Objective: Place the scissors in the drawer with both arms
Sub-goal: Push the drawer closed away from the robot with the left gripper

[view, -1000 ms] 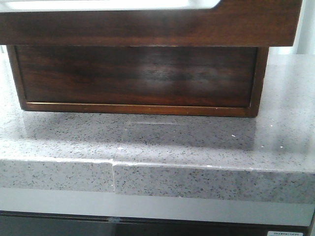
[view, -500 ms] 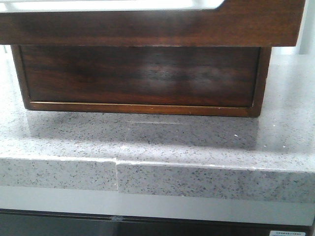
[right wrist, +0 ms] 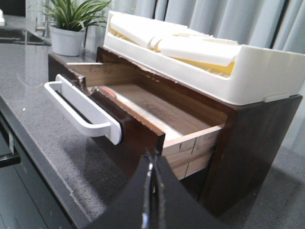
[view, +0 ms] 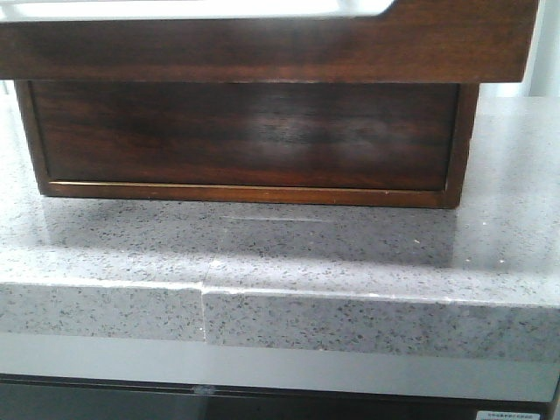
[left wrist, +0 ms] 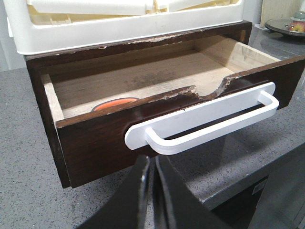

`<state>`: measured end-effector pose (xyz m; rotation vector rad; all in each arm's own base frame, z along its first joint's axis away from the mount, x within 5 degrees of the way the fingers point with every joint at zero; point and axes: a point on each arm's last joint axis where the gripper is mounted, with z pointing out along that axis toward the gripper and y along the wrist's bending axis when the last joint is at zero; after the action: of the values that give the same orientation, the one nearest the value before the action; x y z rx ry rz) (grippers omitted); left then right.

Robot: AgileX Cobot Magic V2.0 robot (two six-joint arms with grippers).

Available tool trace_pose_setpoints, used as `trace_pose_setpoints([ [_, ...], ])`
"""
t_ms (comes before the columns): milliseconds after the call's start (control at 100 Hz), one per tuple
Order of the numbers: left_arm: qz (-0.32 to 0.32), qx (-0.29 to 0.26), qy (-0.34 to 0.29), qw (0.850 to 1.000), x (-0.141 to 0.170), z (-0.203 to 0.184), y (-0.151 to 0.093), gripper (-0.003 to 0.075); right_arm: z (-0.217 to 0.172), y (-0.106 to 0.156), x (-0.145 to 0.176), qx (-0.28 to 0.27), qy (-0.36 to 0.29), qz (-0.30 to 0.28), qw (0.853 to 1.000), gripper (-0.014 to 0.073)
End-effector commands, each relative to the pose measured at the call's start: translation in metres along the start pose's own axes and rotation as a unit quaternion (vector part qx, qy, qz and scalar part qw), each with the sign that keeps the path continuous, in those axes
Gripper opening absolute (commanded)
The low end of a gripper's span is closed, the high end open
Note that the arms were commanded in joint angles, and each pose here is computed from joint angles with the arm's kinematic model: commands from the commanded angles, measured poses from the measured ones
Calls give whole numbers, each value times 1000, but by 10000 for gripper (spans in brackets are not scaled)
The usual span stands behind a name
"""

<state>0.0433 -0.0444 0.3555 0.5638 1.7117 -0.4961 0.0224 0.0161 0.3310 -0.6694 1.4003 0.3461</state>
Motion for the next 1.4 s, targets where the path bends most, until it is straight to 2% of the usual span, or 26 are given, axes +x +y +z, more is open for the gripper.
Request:
trace_pose_setpoints([
  [0, -7, -3, -45, 999, -16, -4, 0, -20, -1, -4, -15, 18, -52, -5, 998, -46],
  [350, -7, -4, -46, 999, -15, -4, 0, -20, -1, -4, -15, 18, -52, -5, 998, -46],
  [590, -8, -18, -29, 999, 9, 3, 4, -20, -1, -4, -15, 18, -52, -5, 998, -46],
  [740, 74, -102, -78, 989, 43, 2, 17, -20, -1, -4, -15, 18, -52, -5, 998, -46],
  [860, 91, -155, -137, 974, 80, 3, 25, -20, -1, -4, -15, 18, -52, -5, 998, -46],
  [930, 69, -156, -156, 973, 101, 7, 26, -20, -1, -4, -15, 18, -52, -5, 998, -46],
  [1100, -8, -147, -113, 983, 143, 19, 28, -20, -1, -4, -15, 18, -52, -5, 998, -46],
  [1390, -56, -164, -26, 985, 169, 23, 31, -20, -1, -4, -15, 18, -52, -5, 998, -46],
])
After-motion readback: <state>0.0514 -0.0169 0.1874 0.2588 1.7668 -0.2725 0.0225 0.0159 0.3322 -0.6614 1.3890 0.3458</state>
